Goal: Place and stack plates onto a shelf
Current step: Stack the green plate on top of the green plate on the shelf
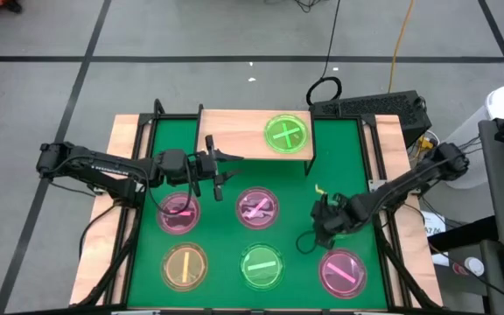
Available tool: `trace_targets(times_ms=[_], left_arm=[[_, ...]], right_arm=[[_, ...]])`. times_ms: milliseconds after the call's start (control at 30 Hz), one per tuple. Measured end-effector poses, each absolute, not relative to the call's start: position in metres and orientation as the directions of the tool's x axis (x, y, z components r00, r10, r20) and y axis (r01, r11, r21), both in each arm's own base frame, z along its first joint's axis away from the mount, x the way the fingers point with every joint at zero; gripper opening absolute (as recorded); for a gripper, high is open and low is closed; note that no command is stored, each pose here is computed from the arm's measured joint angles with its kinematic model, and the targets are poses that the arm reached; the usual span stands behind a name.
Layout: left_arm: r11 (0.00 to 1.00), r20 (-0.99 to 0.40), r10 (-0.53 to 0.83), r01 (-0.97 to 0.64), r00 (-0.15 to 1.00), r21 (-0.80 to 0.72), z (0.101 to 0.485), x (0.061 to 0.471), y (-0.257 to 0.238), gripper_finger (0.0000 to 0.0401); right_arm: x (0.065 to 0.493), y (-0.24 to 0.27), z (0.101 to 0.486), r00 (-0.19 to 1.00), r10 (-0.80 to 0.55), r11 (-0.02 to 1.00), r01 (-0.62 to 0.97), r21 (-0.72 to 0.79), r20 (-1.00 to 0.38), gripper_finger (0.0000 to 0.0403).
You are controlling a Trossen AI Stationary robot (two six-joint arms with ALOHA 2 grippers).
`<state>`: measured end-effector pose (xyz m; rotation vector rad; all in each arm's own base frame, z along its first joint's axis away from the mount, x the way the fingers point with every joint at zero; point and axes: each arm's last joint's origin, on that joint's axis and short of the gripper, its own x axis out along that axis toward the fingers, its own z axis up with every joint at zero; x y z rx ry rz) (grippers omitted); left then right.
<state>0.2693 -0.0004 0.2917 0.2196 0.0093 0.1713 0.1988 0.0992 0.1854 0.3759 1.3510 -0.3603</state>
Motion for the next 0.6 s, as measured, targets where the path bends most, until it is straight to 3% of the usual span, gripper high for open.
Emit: trace_targets(times_ms=[600], left_arm=[[0.96,0.009,0.17,-0.167,0.985,0.223,0.292,0.269,0.0,0.0143]], right_arm=[[0.193,0.13,0.154,0.079,-0.105,0.872,0.486,-0.054,-0.991,0.01]])
